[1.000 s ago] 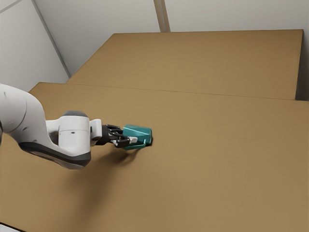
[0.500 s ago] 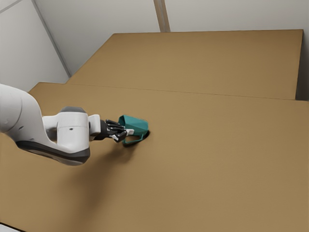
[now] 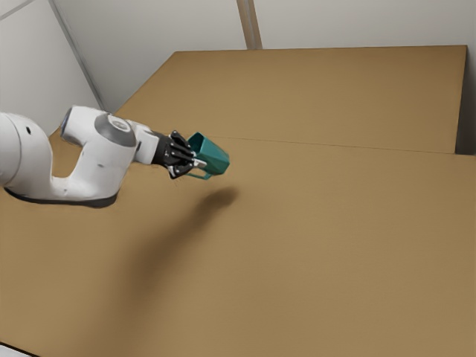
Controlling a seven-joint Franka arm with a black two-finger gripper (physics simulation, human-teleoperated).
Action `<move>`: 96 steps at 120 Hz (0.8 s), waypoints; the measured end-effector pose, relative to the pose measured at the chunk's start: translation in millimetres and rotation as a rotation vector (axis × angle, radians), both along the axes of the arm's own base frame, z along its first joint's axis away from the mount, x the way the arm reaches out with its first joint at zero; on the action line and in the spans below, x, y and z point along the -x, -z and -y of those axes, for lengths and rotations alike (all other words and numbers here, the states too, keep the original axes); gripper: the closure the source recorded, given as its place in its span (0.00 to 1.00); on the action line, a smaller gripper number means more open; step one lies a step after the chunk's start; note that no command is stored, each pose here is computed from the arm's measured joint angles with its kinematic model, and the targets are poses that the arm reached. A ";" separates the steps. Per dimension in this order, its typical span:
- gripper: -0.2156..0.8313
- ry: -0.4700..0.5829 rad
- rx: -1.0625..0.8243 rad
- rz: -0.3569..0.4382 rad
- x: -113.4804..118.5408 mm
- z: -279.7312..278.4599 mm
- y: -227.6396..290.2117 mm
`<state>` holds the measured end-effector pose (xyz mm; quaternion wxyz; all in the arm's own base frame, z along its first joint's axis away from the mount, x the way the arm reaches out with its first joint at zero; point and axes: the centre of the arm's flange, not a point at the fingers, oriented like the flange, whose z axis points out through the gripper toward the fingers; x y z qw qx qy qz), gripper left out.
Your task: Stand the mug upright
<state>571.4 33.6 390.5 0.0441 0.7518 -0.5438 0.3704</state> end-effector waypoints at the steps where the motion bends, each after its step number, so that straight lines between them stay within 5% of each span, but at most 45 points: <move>1: 0.96 0.015 -0.017 -0.005 -0.7 0.9 -2.8; 13: 0.96 0.143 -0.200 -0.102 6.3 13.5 -39.5; 24: 0.96 0.142 -0.304 -0.228 36.3 21.8 -55.0; 47: 0.96 -0.093 -0.328 -0.449 79.1 6.6 -26.8; 96: 0.96 -0.507 -0.235 -0.570 73.1 14.7 -1.3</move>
